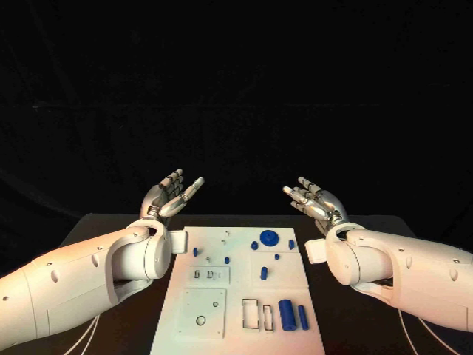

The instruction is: Assemble the parts on the task board

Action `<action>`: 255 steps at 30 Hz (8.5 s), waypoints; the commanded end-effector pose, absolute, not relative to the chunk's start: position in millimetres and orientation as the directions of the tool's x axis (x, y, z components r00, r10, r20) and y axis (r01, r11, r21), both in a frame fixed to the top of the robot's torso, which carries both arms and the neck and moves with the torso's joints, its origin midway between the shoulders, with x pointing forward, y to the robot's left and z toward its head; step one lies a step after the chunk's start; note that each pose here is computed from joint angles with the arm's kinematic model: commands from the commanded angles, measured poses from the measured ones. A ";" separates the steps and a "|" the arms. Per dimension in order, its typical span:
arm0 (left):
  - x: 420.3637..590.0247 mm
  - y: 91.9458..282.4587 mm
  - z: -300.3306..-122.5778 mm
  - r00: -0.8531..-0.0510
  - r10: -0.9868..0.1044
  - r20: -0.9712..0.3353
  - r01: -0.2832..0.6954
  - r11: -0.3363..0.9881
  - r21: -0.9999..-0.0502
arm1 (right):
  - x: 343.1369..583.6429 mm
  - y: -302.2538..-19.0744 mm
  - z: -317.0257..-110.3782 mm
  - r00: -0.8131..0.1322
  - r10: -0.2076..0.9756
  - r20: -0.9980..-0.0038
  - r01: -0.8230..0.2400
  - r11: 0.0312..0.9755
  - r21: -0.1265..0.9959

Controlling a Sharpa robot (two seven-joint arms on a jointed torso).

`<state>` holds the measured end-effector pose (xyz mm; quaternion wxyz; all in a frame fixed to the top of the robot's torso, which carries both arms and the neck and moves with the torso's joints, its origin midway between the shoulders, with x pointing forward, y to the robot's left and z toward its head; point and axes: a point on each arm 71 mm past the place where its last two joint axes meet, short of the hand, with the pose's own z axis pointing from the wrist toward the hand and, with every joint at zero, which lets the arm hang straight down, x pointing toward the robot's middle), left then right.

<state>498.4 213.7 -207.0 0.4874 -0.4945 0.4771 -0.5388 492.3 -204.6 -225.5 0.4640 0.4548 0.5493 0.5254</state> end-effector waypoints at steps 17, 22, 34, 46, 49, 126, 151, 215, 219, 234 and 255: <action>492.1 219.6 -198.3 -0.136 -0.985 0.103 0.105 -0.118 -0.987 | 505.0 -211.3 -207.1 -0.324 0.859 -0.396 -0.192 0.350 0.917; 486.7 217.9 -195.0 -0.196 -0.976 0.098 0.105 -0.120 -0.987 | 505.6 -211.2 -199.6 -0.327 0.789 -0.520 -0.273 0.448 0.851; 471.0 211.6 -182.0 -0.294 -0.950 0.102 0.102 -0.137 -0.985 | 503.9 -204.0 -183.3 -0.258 0.478 -0.840 -0.521 0.663 0.538; 452.6 202.5 -167.5 -0.350 -0.927 0.134 0.089 -0.176 -0.980 | 504.8 -192.9 -181.6 -0.151 0.179 -0.972 -0.567 0.790 0.234; 451.2 202.6 -165.9 -0.351 -0.926 0.138 0.088 -0.179 -0.980 | 504.8 -188.7 -181.3 -0.127 0.142 -0.982 -0.581 0.791 0.190; 446.5 203.2 -157.1 -0.361 -0.920 0.156 0.077 -0.196 -0.978 | 517.4 -172.7 -201.8 -0.134 -0.049 -0.990 -0.565 0.824 0.036; 448.8 201.5 -158.7 -0.361 -0.919 0.157 0.073 -0.196 -0.978 | 513.5 -164.3 -185.4 0.049 0.109 -0.993 -0.583 0.810 0.060; 450.6 191.4 -159.9 -0.380 -0.910 0.166 0.062 -0.205 -0.977 | 548.3 -118.7 -197.0 0.059 0.156 -0.986 -0.547 0.832 0.099; 450.5 191.0 -159.9 -0.381 -0.909 0.167 0.062 -0.205 -0.977 | 550.1 -118.8 -198.8 0.055 0.139 -0.989 -0.539 0.837 0.088; 450.8 190.7 -160.1 -0.381 -0.909 0.167 0.061 -0.205 -0.977 | 550.6 -119.4 -200.1 0.048 0.129 -0.990 -0.546 0.833 0.082; 451.3 197.4 -160.8 -0.369 -0.915 0.161 0.060 -0.196 -0.979 | 529.8 -206.4 -166.7 -0.068 0.273 -0.959 -0.411 0.869 0.277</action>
